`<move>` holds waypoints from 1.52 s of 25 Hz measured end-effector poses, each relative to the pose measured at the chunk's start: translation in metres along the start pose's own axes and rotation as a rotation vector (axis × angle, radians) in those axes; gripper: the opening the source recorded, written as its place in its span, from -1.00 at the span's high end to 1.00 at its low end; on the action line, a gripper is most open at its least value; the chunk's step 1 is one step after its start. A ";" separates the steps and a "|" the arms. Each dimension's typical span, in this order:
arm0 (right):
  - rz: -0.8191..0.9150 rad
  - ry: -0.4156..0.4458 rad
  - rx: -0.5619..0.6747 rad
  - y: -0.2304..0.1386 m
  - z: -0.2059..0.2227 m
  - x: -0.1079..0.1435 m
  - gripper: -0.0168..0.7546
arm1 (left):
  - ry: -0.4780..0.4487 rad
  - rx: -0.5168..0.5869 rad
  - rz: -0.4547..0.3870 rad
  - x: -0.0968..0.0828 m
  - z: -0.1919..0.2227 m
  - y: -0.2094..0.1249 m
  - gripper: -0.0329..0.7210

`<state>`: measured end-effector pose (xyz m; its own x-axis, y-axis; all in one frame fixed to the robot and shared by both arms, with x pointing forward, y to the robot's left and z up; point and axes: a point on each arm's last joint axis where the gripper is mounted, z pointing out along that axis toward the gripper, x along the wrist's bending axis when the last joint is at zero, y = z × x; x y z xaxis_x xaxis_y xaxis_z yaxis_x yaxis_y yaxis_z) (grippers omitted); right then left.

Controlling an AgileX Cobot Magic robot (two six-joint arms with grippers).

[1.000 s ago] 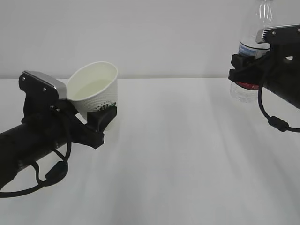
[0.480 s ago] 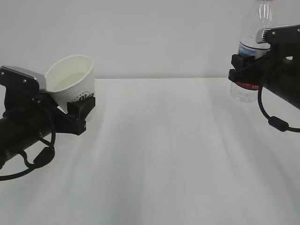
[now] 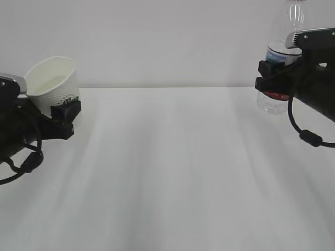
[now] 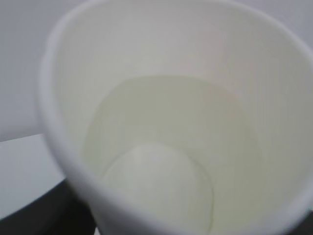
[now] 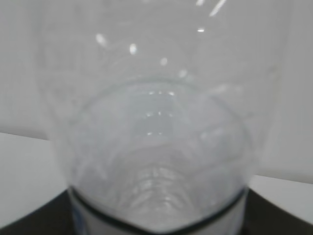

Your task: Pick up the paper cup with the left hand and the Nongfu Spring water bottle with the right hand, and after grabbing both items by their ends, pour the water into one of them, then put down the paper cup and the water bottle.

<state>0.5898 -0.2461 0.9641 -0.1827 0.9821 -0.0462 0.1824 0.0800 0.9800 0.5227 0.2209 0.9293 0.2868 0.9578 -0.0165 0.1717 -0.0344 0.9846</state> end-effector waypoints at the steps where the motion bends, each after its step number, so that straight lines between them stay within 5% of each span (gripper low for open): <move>1: 0.000 0.000 0.000 0.000 0.000 0.000 -0.02 | 0.014 0.000 -0.003 0.004 0.000 0.000 -0.46; 14: 0.000 0.000 0.000 0.000 0.000 0.000 -0.02 | 0.186 -0.005 -0.057 0.046 -0.005 0.000 -0.46; 38: 0.000 0.000 0.002 -0.001 0.000 0.000 -0.02 | 0.267 0.004 -0.134 0.059 0.000 -0.010 -0.46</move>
<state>0.5900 -0.2461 0.9632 -0.1828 0.9821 -0.0461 0.1847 0.0803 0.9795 0.5383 0.2776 0.9184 0.0037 0.9951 -0.0991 0.1956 0.0965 0.9759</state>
